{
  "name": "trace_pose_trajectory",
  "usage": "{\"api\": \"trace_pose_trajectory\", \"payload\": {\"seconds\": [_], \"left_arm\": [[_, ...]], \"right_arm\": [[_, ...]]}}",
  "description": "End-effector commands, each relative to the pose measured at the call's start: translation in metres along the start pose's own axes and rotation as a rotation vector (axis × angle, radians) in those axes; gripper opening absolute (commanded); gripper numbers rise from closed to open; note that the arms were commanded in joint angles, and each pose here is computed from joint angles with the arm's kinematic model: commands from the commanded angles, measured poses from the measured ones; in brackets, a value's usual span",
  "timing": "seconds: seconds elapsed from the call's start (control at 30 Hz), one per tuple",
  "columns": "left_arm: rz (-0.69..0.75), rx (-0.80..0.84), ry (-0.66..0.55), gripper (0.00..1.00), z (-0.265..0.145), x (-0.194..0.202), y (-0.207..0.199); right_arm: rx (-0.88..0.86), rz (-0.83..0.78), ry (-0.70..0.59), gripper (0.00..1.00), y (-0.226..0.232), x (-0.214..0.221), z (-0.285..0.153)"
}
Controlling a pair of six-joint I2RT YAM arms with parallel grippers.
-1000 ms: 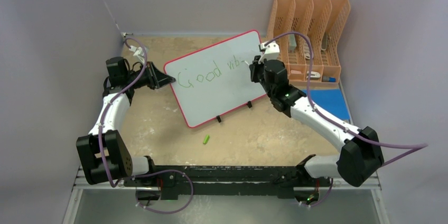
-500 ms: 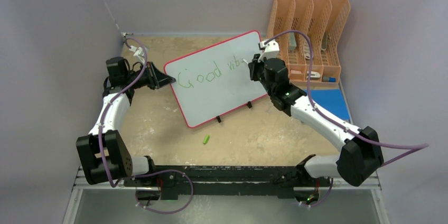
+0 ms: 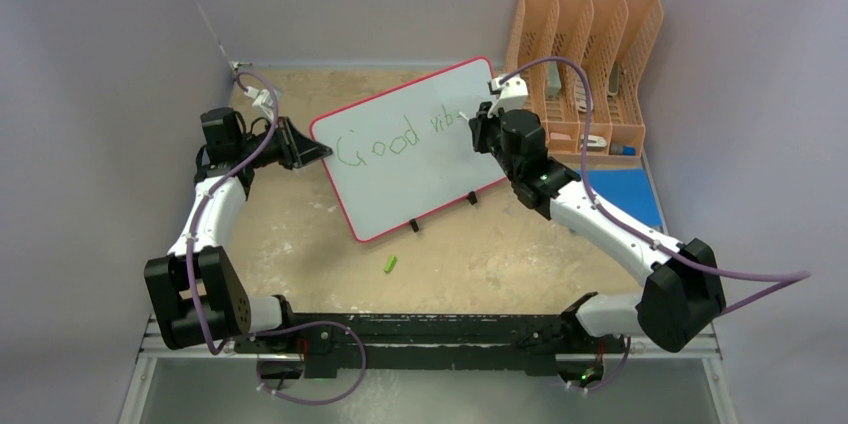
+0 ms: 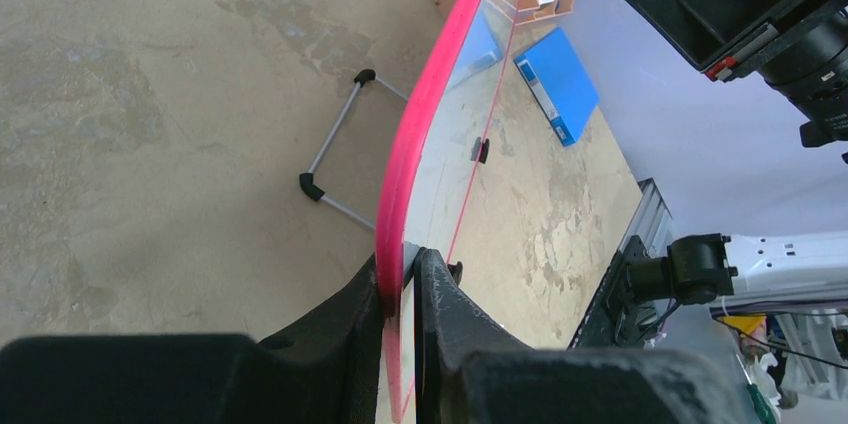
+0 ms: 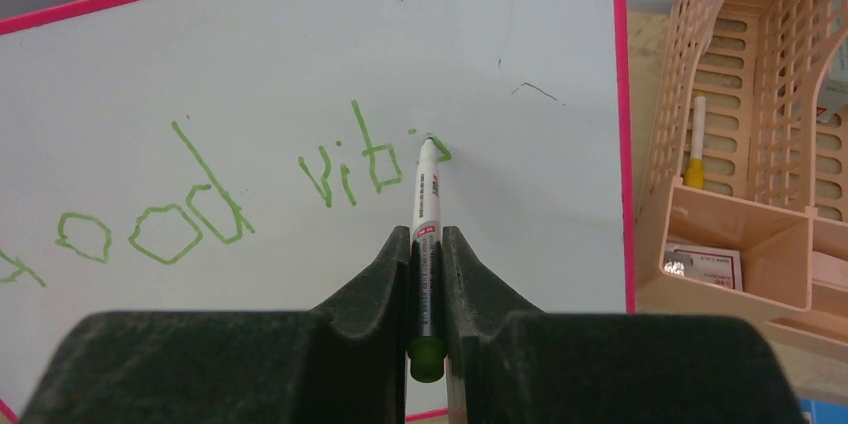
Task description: Write a sentence on the whiteboard
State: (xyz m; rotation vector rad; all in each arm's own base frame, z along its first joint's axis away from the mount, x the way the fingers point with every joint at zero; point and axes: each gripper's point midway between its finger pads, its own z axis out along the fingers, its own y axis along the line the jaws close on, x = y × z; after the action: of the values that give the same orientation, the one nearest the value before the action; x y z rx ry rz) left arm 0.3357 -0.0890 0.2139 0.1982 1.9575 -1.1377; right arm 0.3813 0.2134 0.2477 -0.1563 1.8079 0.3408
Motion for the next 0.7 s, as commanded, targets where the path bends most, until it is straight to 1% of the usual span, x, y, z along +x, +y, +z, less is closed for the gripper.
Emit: {"api": "trace_pose_trajectory", "payload": {"seconds": [0.0,0.33,0.67], "left_arm": [[0.037,-0.038,-0.002,0.00,0.001,-0.003,0.002],[0.036,-0.039,-0.003,0.00,0.001,-0.003,0.002],[0.035,-0.039,-0.003,0.00,0.001,-0.003,0.003]], "right_arm": [[-0.053,-0.003,-0.050,0.00,0.011,-0.021,0.002],[-0.073,-0.021,-0.019,0.00,0.012,-0.011,-0.001],[-0.053,-0.019,0.049,0.00,0.006,0.014,-0.005]]}}
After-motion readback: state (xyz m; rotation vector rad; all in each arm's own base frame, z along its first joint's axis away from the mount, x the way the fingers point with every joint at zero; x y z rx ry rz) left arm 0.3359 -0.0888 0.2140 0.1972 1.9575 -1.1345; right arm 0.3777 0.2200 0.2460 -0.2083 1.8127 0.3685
